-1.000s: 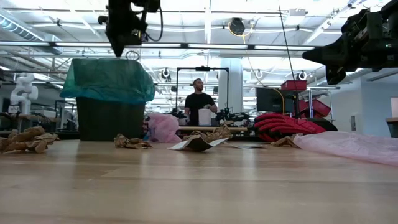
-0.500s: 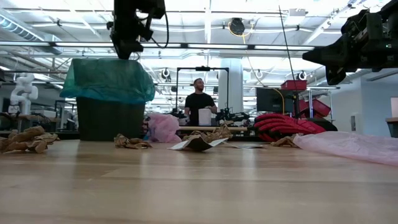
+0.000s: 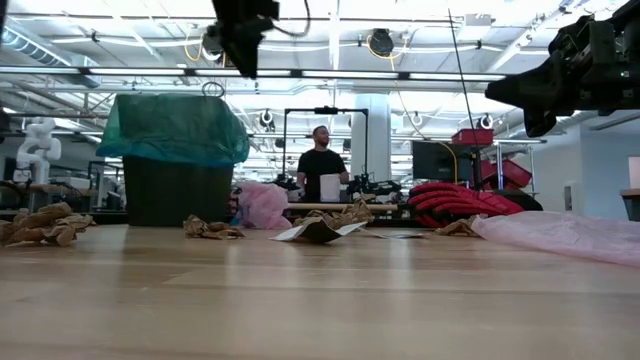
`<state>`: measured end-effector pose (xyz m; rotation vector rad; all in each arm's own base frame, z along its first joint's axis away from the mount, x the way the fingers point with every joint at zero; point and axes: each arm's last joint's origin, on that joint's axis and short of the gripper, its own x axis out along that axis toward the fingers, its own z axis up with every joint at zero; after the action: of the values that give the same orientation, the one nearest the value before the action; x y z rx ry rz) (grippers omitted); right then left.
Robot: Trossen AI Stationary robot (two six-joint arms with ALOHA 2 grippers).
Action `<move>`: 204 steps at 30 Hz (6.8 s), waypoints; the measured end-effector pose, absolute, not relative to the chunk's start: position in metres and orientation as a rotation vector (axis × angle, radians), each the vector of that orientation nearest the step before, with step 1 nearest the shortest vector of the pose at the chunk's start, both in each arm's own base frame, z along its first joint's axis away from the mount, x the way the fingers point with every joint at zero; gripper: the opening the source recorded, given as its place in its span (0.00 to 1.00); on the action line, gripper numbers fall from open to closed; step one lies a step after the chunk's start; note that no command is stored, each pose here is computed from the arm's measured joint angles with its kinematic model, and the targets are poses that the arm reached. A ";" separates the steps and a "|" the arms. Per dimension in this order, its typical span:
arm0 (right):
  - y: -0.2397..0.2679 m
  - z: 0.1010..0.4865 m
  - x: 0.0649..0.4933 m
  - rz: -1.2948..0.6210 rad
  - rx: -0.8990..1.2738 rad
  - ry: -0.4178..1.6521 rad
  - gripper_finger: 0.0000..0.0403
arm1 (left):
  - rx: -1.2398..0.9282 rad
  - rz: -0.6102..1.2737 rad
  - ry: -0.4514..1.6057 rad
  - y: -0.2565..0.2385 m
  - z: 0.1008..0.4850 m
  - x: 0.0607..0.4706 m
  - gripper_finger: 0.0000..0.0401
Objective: Place trash/remove bag and relplace
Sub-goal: Put the crumpled pink trash bag into the trash bin, then put the brown napkin into the trash bin
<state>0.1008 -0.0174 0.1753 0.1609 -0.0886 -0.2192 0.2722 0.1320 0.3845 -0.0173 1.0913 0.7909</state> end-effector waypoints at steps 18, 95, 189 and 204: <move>-0.017 0.175 0.101 -0.219 0.169 -0.089 0.29 | 0.103 0.687 1.607 0.171 0.220 0.364 0.42; -0.017 0.176 0.101 -0.213 0.192 -0.098 0.32 | -0.395 0.817 1.433 0.232 0.305 0.224 0.08; -0.017 0.176 0.101 -0.213 0.194 -0.099 0.32 | -0.119 0.579 0.877 0.212 0.398 0.278 0.01; -0.017 0.176 0.101 -0.213 0.194 -0.098 0.32 | 0.046 0.299 1.163 0.185 0.263 0.402 0.41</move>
<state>0.1008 -0.0172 0.1758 0.1940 -0.0979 -0.2133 0.4022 0.1847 0.2629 0.0462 1.1634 0.2987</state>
